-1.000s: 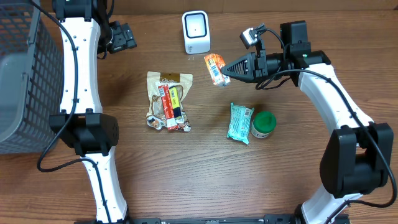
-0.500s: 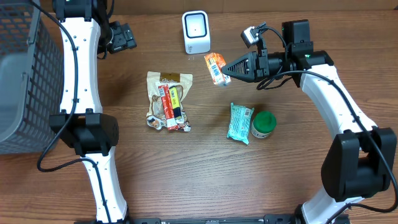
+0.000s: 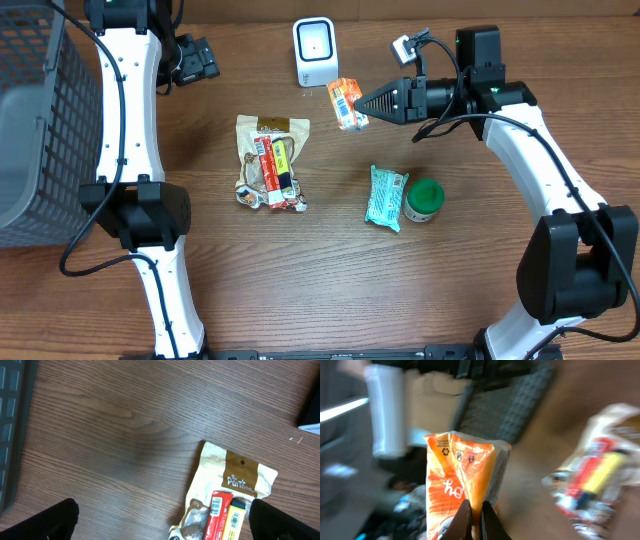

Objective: Scan the item barcode
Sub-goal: 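Carry the orange box up to the white scanner window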

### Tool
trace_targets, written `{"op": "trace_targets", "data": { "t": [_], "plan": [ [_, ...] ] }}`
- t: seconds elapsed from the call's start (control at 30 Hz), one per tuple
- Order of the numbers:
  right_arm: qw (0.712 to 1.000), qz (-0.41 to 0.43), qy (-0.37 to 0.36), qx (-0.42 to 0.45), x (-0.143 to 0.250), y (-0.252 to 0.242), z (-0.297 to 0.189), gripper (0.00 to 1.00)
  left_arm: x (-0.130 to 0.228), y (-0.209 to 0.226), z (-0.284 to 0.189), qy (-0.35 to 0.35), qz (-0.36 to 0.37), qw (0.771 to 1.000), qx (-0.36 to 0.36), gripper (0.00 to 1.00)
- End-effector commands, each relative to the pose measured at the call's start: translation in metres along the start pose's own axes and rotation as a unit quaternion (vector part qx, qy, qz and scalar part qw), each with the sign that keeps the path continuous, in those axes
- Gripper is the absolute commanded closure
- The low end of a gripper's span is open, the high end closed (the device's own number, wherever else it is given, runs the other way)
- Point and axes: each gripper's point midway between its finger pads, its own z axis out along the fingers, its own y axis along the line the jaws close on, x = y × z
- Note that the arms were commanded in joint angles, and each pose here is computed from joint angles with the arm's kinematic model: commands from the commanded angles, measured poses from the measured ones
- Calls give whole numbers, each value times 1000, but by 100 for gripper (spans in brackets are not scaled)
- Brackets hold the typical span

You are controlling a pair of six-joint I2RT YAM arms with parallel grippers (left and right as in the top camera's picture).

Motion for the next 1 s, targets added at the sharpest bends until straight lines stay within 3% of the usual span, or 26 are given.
{"op": "trace_targets", "data": {
  "t": [0.0,0.1,0.27,0.4,0.57,0.73,0.97],
  "plan": [
    [987,-38,-57,143,-29,-25,-12,96,2,-3,3,5,-8,1000,3,0],
    [979,-32,-83,185,-39,-38,-18,97,2,-3,3,5,-8,1000,3,0],
    [974,-48,-115,187,-69,-15,-24,97,2,-4,3,5,-8,1000,3,0],
    [949,-79,-160,259,-106,7,-41,97,2,-4,3,5,-7,1000,3,0],
    [881,-169,-215,385,-147,40,-57,97,2,-4,3,5,-7,1000,3,0],
    [807,-307,-219,455,-168,59,-35,96,2,-5,3,5,-7,1000,3,0],
    [687,-480,-136,528,-181,34,17,96,2,-4,3,5,-7,1000,3,0]
  ]
}}
